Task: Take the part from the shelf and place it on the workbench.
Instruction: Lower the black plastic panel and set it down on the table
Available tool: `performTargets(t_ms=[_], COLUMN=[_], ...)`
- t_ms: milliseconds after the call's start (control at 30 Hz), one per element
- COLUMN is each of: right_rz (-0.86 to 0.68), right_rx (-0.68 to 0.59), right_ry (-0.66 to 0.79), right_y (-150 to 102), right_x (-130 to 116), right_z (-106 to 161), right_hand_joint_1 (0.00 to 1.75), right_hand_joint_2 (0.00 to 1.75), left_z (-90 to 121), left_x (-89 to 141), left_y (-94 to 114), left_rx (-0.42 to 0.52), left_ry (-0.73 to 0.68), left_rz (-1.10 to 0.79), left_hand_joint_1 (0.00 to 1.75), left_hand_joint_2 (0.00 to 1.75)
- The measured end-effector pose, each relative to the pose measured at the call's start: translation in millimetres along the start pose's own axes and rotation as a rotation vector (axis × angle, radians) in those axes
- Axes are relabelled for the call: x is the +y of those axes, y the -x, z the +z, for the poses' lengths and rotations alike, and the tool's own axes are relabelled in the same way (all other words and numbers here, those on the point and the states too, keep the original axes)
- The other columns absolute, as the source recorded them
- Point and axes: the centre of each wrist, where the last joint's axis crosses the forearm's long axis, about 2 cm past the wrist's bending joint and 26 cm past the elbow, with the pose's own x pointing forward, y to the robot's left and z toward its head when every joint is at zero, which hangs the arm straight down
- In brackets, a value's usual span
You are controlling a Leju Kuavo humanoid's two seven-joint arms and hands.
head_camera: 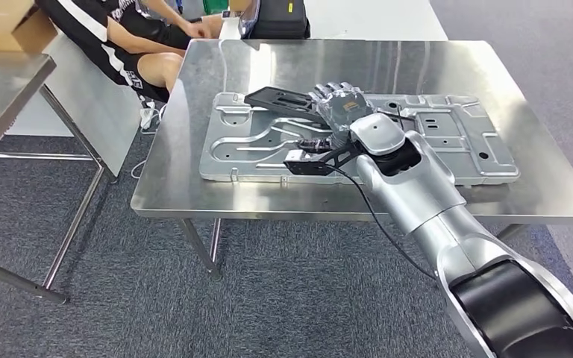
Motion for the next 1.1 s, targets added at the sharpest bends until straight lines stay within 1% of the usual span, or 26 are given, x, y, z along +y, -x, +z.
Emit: performTargets(t_ms=[333,900,1100], right_rz=[-0.002,-0.007,-0.002], right_rx=[-0.004,-0.001,-0.003], right_ry=[0.000,-0.015,-0.001], right_y=[-2.5,-2.0,-2.1], right_x=[-1.0,4.7,-1.3], right_z=[-1.2,-0.6,-1.4], right_hand_joint_1=[0.00,0.00,0.00], right_hand_joint_2=[0.00,0.00,0.00], left_z=[-0.1,-1.2,-0.4], left_x=[0.7,3.5,1.3], left_y=[0.8,-2.7,-0.5], left_rx=[0.003,-0.004,0.001], left_ry=[0.000,-0.005,-0.001], left_rz=[0.000,0.000,0.000], left_hand_joint_1=[0.00,0.00,0.00], left_hand_joint_2=[0.00,0.00,0.00])
